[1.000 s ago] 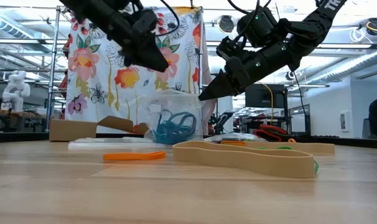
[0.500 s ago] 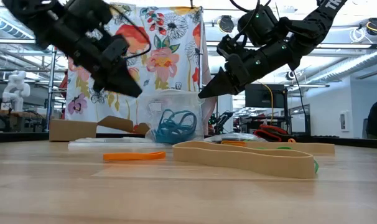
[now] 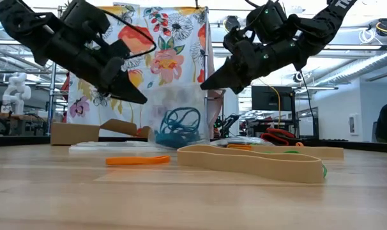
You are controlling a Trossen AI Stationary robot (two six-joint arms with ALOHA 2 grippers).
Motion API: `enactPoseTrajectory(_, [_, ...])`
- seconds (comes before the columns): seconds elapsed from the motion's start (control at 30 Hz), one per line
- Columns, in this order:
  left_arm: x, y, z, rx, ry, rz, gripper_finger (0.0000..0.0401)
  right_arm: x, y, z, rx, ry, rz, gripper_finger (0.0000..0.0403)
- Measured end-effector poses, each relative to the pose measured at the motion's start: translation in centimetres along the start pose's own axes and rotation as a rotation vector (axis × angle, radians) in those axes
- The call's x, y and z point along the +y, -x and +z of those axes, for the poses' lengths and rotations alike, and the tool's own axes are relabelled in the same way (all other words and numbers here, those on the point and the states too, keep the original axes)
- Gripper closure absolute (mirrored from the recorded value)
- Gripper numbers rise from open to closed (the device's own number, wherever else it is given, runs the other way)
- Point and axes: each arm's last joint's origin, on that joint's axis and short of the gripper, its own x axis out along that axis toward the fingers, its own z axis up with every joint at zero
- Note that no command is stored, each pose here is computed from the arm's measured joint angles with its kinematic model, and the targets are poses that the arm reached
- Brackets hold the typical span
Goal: Sort rubber bands
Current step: Close the transparent zip bag
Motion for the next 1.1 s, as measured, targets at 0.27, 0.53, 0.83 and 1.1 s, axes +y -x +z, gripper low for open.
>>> enactPoseTrajectory(0.27, [0.1,-0.3,-0.4,0.030,-0.011,0.038,0.0272,0.2,0.0,0.1,-0.007,-0.006,0.059,0.0403])
enactPoseTrajectory(0.53, [-0.1,-0.5,-0.4,0.017,-0.052,-0.028,0.0272,0.2,0.0,-0.2,0.023,-0.024,0.059,0.0403])
enactPoseTrajectory(0.83, [-0.4,-0.8,-0.2,-0.009,-0.046,-0.083,0.0287,0.1,0.0,-0.7,0.067,-0.052,0.044,0.0403])
enactPoseTrajectory(1.1, [-0.6,-0.8,0.2,-0.055,-0.058,-0.157,0.0375,-0.2,0.1,-0.7,0.071,-0.067,0.030,0.0403])
